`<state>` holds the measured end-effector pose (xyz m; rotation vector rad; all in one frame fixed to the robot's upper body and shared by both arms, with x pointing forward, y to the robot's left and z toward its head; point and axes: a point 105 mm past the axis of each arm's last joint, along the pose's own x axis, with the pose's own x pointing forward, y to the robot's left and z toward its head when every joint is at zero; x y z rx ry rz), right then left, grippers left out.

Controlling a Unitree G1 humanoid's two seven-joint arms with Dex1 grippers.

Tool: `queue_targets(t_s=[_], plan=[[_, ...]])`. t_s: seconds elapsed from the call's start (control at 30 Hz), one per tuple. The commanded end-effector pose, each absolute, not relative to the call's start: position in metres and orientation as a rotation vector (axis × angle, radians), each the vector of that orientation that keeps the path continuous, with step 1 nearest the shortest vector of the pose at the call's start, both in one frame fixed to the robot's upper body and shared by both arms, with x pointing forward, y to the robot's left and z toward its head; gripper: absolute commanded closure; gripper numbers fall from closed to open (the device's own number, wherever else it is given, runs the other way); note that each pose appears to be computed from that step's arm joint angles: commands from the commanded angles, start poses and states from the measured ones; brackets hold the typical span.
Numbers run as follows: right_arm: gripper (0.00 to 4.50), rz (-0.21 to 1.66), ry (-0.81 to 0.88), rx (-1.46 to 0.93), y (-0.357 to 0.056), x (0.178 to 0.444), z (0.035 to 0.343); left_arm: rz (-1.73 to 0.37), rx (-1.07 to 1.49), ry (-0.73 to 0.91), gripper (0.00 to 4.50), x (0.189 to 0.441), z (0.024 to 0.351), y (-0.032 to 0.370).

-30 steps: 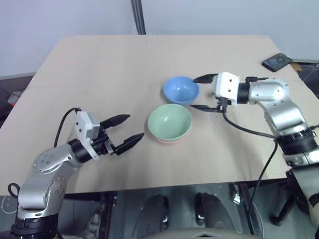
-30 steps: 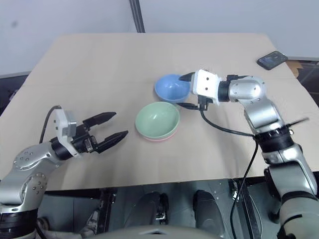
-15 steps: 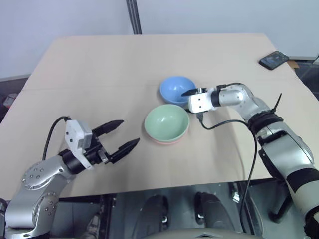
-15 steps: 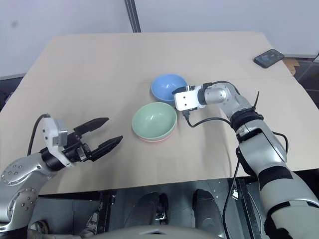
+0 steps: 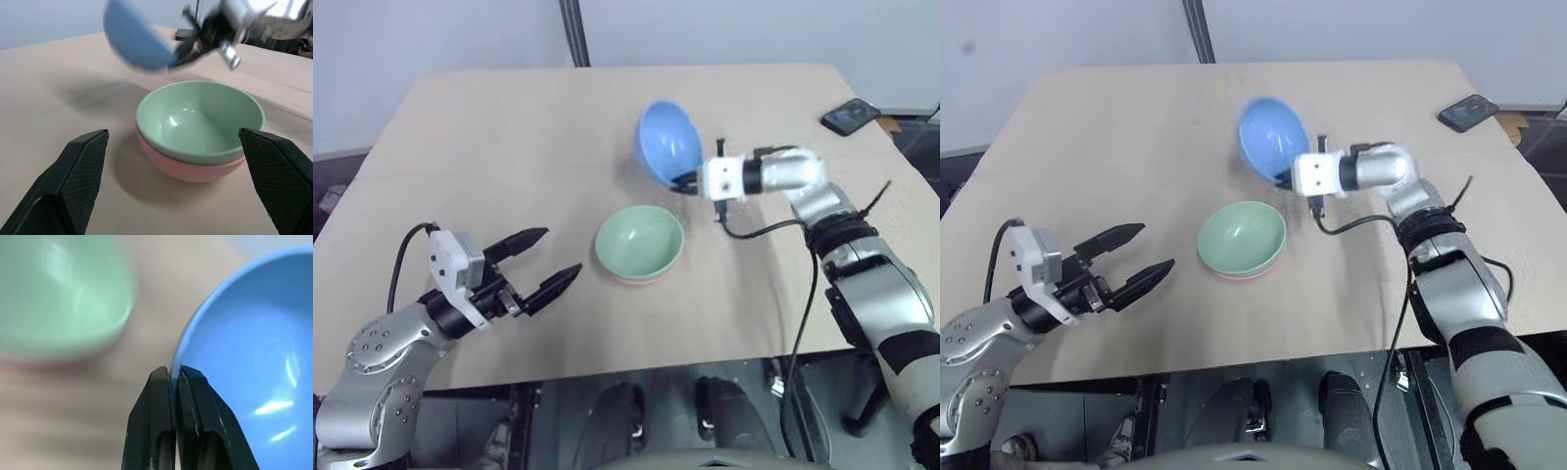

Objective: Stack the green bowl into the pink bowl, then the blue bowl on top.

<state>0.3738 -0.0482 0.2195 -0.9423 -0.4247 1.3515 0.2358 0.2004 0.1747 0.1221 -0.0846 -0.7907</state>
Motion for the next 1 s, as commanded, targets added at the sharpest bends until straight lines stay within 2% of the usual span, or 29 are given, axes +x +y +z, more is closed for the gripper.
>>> queue_targets(t_s=[0.03, 0.13, 0.27, 0.3, 0.37, 0.57, 0.77, 0.83, 0.93, 1.0], plan=[[4.46, 1.542, -0.494, -0.760, -0.046, 0.323, 0.257, -0.791, 0.136, -0.108, 0.00, 0.236, 0.176, 0.201], [4.46, 1.657, -0.426, -0.749, -0.037, 0.289, 0.244, -0.807, 0.149, -0.112, 0.00, 0.238, 0.176, 0.198], [4.46, 1.683, -0.317, -0.755, -0.025, 0.275, 0.213, -0.828, 0.151, -0.123, 0.00, 0.241, 0.179, 0.193], [3.81, 1.677, -0.290, -0.763, -0.024, 0.276, 0.206, -0.833, 0.150, -0.124, 0.00, 0.241, 0.179, 0.192], [3.02, 1.632, -0.265, -0.772, -0.024, 0.280, 0.202, -0.842, 0.152, -0.123, 0.00, 0.242, 0.180, 0.192], [0.05, 1.450, -0.284, -0.703, -0.041, 0.295, 0.217, -0.855, 0.156, -0.121, 0.00, 0.241, 0.181, 0.191], [0.05, 1.270, -0.283, -0.566, -0.076, 0.296, 0.228, -0.872, 0.164, -0.111, 0.00, 0.238, 0.180, 0.189], [0.05, 1.211, -0.237, -0.536, -0.092, 0.296, 0.220, -0.880, 0.151, -0.106, 0.00, 0.236, 0.180, 0.191], [0.05, 1.085, -0.068, -0.462, -0.136, 0.296, 0.194, -0.909, 0.114, -0.122, 0.00, 0.227, 0.189, 0.198], [0.05, 1.033, -0.022, -0.434, -0.156, 0.291, 0.188, -0.863, 0.151, -0.109, 0.00, 0.228, 0.189, 0.206]])
